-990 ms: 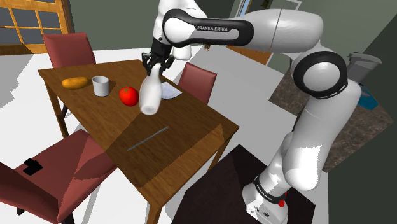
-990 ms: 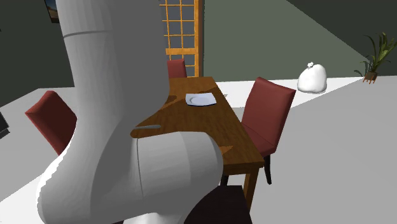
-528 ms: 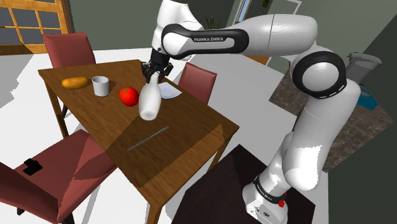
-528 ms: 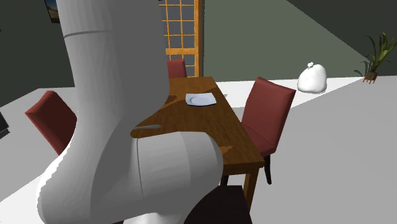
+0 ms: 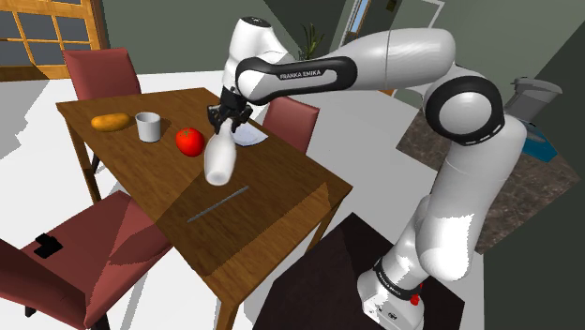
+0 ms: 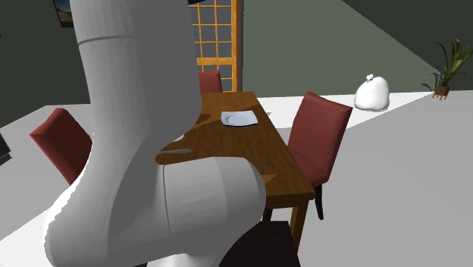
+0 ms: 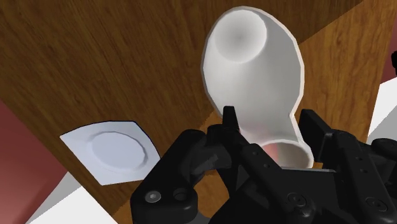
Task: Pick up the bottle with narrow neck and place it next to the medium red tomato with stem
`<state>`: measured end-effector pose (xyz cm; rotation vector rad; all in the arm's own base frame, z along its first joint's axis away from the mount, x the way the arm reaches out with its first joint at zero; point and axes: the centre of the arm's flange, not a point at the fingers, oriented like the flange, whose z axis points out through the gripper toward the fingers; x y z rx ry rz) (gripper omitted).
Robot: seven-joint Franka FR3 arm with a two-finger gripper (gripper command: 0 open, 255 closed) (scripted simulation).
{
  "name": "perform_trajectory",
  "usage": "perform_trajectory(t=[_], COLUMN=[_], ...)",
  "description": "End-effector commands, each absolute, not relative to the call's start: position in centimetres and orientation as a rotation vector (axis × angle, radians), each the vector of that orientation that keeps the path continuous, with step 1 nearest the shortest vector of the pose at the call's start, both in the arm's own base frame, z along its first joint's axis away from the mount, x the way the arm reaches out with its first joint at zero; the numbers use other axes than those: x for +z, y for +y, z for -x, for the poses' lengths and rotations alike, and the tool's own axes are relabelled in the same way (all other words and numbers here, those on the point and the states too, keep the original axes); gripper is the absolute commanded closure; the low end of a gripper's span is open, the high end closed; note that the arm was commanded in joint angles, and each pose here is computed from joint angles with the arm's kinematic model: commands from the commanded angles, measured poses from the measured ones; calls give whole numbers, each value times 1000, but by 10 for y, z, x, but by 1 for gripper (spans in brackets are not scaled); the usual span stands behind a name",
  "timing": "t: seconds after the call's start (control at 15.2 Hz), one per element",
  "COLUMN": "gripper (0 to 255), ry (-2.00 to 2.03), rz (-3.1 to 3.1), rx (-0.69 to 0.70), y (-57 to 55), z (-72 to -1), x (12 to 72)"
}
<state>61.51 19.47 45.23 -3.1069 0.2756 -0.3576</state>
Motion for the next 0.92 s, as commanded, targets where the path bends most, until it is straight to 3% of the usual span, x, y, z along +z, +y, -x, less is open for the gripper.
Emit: perform_trajectory(t=[0.0, 0.66, 0.73, 0.86], gripper=[255, 255, 0, 0], ry=[275, 275, 275, 275], rz=[3106, 3106, 3106, 3106], rx=[-359, -359, -359, -359], y=[194, 194, 194, 194], z=[-614, -614, -614, -614], x=[442, 431, 431, 431])
